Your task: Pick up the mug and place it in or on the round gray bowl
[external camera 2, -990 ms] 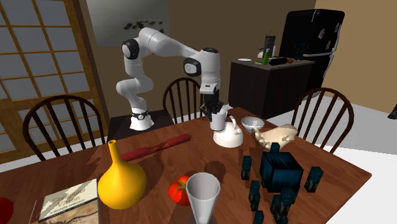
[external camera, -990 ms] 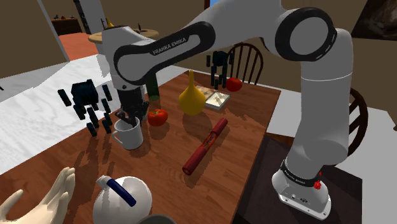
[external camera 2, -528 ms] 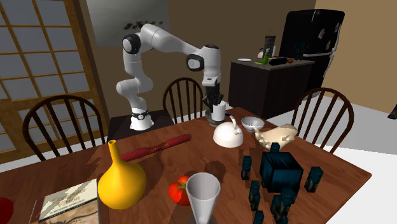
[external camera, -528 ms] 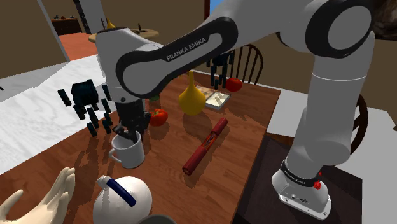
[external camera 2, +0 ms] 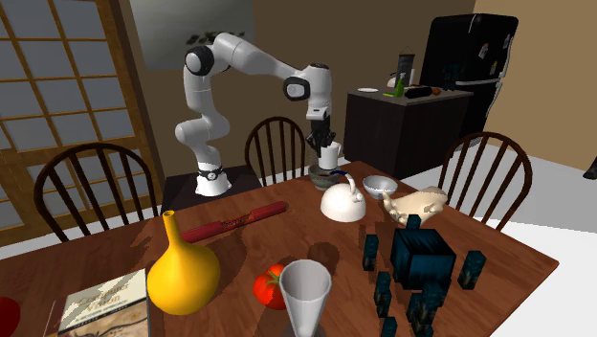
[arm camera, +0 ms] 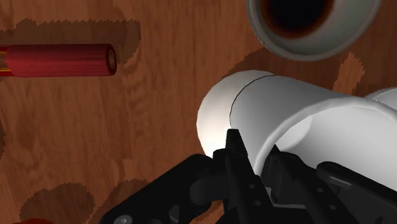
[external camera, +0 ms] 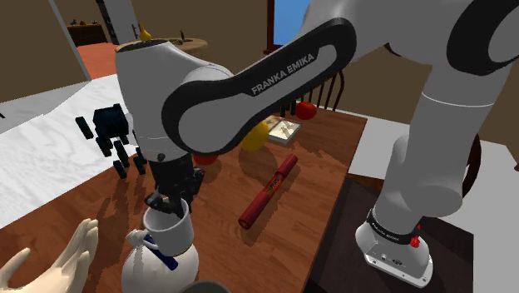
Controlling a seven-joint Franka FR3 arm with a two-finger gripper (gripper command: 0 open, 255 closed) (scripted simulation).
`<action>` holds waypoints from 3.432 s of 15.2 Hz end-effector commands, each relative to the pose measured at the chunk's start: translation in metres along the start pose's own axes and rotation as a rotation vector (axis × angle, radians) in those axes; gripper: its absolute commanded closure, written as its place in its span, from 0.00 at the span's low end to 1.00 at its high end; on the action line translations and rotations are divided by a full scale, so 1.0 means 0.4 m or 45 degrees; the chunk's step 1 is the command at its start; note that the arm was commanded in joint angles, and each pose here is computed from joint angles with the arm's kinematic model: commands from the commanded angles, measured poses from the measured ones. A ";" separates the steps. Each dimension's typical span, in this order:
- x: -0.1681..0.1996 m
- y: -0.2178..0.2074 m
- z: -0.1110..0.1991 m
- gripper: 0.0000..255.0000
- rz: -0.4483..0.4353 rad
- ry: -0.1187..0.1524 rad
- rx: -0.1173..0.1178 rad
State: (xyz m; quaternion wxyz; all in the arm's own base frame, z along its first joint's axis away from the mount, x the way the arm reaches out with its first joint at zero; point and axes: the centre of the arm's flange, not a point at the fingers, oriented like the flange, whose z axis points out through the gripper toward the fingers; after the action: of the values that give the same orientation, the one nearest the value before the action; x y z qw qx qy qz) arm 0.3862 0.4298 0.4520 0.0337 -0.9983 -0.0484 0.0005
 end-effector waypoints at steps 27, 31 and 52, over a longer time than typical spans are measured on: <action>-0.325 -0.202 0.202 1.00 0.002 0.001 0.000; -0.325 -0.200 0.224 1.00 0.002 0.001 0.000; -0.325 -0.200 0.099 0.00 0.002 0.001 0.000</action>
State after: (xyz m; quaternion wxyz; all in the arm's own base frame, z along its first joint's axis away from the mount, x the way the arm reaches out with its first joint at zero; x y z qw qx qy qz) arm 0.2487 0.4995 0.4175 0.0337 -0.9983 -0.0476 0.0002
